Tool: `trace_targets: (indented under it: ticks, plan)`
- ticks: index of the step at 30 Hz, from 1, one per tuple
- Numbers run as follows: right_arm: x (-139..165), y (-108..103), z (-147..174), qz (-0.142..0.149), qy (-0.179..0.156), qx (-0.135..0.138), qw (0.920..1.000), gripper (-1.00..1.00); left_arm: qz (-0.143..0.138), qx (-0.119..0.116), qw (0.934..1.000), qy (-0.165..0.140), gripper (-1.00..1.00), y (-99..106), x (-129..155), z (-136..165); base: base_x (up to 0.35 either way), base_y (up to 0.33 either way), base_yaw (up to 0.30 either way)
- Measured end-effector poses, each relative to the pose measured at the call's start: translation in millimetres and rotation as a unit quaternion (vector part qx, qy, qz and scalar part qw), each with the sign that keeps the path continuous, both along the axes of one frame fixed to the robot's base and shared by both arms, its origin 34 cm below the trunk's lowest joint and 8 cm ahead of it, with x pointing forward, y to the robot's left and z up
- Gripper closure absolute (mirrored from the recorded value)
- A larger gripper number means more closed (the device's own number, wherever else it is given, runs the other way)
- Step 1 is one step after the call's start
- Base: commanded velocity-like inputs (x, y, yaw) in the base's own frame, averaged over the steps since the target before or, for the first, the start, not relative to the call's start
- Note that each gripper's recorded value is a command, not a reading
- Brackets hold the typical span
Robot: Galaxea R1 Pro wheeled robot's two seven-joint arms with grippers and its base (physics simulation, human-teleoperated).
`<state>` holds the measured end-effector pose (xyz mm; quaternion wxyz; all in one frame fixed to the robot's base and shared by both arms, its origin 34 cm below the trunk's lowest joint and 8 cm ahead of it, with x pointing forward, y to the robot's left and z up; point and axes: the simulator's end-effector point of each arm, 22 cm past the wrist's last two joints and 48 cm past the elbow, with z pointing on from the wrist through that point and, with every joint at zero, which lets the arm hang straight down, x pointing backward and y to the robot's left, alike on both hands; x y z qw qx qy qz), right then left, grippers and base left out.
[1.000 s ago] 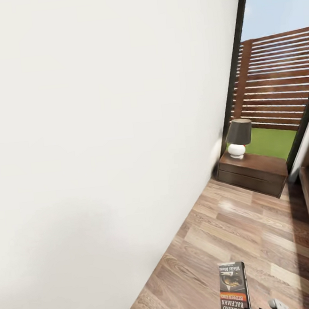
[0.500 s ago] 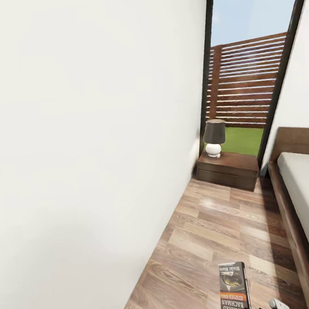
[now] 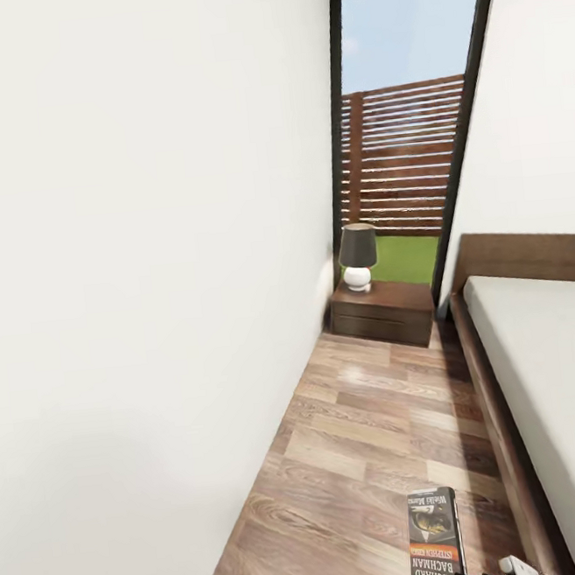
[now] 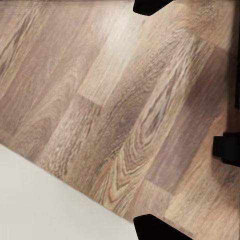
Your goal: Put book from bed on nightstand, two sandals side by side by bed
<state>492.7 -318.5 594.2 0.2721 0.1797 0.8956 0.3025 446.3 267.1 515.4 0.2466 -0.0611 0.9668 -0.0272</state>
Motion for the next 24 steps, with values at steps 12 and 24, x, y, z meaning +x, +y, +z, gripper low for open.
trace_targets:
  ticks: [12,24]
  plan:
    - [-0.1,0.0,0.0,0.0,0.0,0.0,1.0,1.0,0.0,0.0,1.0,0.0,-1.0,0.0,0.0,0.0,0.0,0.0,-0.29]
    - [0.2,0.1,0.1,0.001,0.0,0.0,1.0,1.0,0.0,0.0,1.0,0.0,-1.0,0.0,-0.2,-0.1,0.0,0.0,-0.288]
